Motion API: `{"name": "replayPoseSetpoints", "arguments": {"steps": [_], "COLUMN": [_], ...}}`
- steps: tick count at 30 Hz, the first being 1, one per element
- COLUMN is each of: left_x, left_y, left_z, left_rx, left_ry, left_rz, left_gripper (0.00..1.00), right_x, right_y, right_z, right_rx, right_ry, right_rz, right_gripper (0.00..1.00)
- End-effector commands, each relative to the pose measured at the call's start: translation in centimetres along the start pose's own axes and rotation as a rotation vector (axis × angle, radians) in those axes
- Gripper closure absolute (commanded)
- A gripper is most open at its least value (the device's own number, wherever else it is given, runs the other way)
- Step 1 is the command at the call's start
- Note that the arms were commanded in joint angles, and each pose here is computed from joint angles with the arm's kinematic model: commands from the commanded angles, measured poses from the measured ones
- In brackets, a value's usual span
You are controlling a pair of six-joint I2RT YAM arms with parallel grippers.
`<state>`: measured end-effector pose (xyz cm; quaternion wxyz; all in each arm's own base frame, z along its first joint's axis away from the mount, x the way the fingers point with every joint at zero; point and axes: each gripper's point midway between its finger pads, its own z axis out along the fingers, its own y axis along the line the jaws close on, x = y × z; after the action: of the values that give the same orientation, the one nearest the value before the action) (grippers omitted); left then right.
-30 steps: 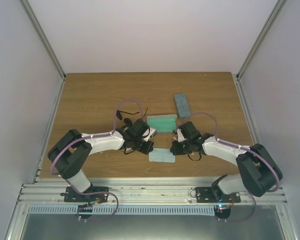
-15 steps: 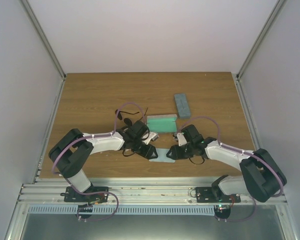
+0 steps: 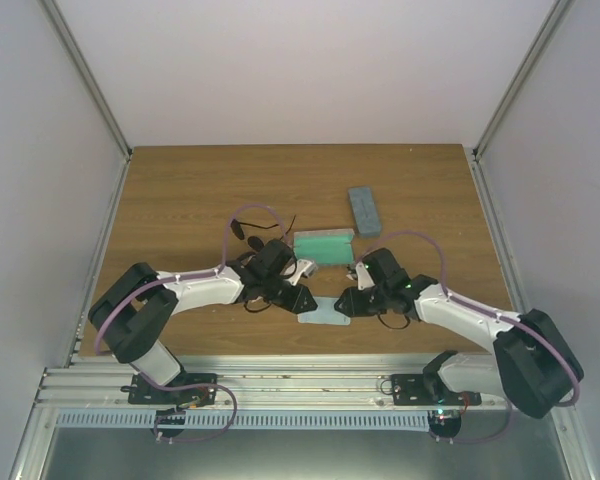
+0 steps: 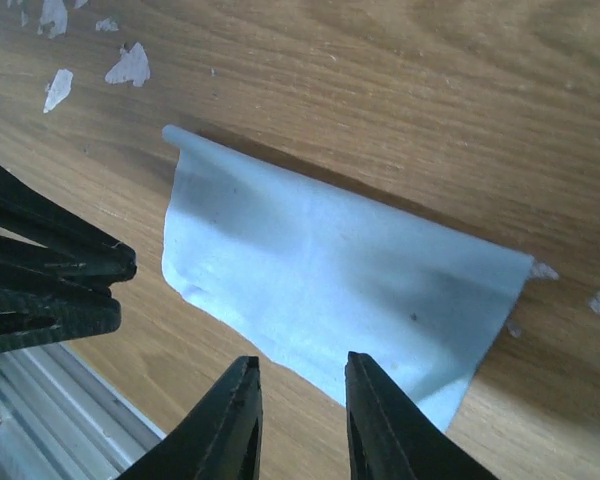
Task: Organize the sunglasses
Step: Fold the glasses cleaning cloth at the center of the board.
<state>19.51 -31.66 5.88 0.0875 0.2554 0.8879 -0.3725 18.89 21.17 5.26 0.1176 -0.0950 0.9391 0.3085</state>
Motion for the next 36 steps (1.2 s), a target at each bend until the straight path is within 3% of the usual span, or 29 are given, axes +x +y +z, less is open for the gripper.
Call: {"name": "replayPoseSetpoints", "arguments": {"steps": [1,8,16,21,28,36], "left_x": [-3.4,-2.7,1.9,1.9,-2.7,-4.9], "left_y": [-0.1,2.6,5.9,5.0,0.3,2.0], "left_z": [0.3,1.9,2.1,1.1,-0.7,0.5], "left_rx": [-0.002,-0.09,-0.216,-0.2,-0.042,-0.107], "left_ry": [-0.144,-0.135,-0.039,-0.045,-0.165,-0.235], "left_rz": [-0.056,-0.154,-0.267,-0.253,-0.148,-0.223], "left_gripper": [0.88,0.92,0.93,0.93,0.91,0.93], "right_x": [-1.7,-0.6,3.3,3.3,-0.4,-2.9], "right_y": [0.7,-0.6,-4.4,-5.5,-1.9,1.5], "right_z": [0.7,3.1,1.7,-0.5,-0.9,2.3], "right_rx": [0.048,0.123,0.278,0.372,0.263,0.087], "right_ry": [-0.04,0.016,0.082,0.043,-0.035,-0.044], "right_rz": [-0.014,0.008,0.097,0.113,0.007,-0.031], "right_gripper": [0.77,0.86,0.83,0.79,0.78,0.79]}}
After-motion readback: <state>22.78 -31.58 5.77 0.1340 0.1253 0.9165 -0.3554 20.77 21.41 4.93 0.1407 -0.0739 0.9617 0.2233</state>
